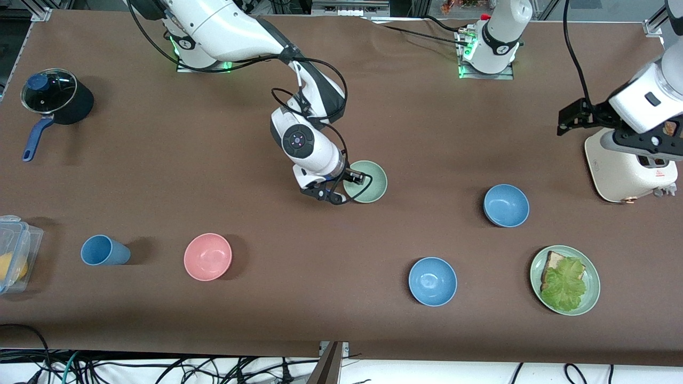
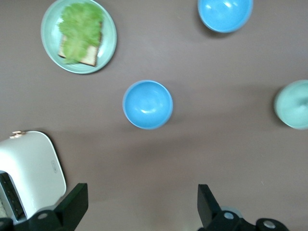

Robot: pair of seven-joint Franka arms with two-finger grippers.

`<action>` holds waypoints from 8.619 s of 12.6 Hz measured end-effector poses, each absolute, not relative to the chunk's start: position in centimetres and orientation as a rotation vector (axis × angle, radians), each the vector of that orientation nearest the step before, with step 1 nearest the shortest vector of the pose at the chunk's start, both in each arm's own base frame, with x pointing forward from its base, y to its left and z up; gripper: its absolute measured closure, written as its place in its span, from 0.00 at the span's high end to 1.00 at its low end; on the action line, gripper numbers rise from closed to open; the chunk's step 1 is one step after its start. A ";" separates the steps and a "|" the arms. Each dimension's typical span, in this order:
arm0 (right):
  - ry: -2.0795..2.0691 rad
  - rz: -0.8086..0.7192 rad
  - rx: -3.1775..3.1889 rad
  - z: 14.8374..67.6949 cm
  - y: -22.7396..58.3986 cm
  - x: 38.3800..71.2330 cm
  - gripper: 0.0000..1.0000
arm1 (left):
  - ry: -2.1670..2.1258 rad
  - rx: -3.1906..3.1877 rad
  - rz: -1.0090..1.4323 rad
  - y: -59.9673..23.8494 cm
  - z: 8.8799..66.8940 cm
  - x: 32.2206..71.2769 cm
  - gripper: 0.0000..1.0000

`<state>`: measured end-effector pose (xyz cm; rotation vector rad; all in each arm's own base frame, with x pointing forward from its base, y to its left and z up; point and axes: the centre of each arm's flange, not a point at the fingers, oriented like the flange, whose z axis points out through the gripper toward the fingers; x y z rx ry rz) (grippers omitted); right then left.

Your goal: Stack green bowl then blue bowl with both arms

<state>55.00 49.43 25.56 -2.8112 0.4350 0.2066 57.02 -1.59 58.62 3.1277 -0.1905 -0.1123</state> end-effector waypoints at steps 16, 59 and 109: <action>-0.015 0.229 -3.019 41.8 5.0 68.5 1.00 | -0.222 3.146 -0.189 5.6 30.1 60.5 1.00; -0.050 0.035 -3.181 57.4 -5.8 61.0 1.00 | -0.169 2.920 -0.235 -33.9 27.2 52.7 0.09; -0.053 0.035 -3.181 57.4 -5.7 61.0 1.00 | 0.187 3.128 -0.140 -5.2 58.5 53.5 1.00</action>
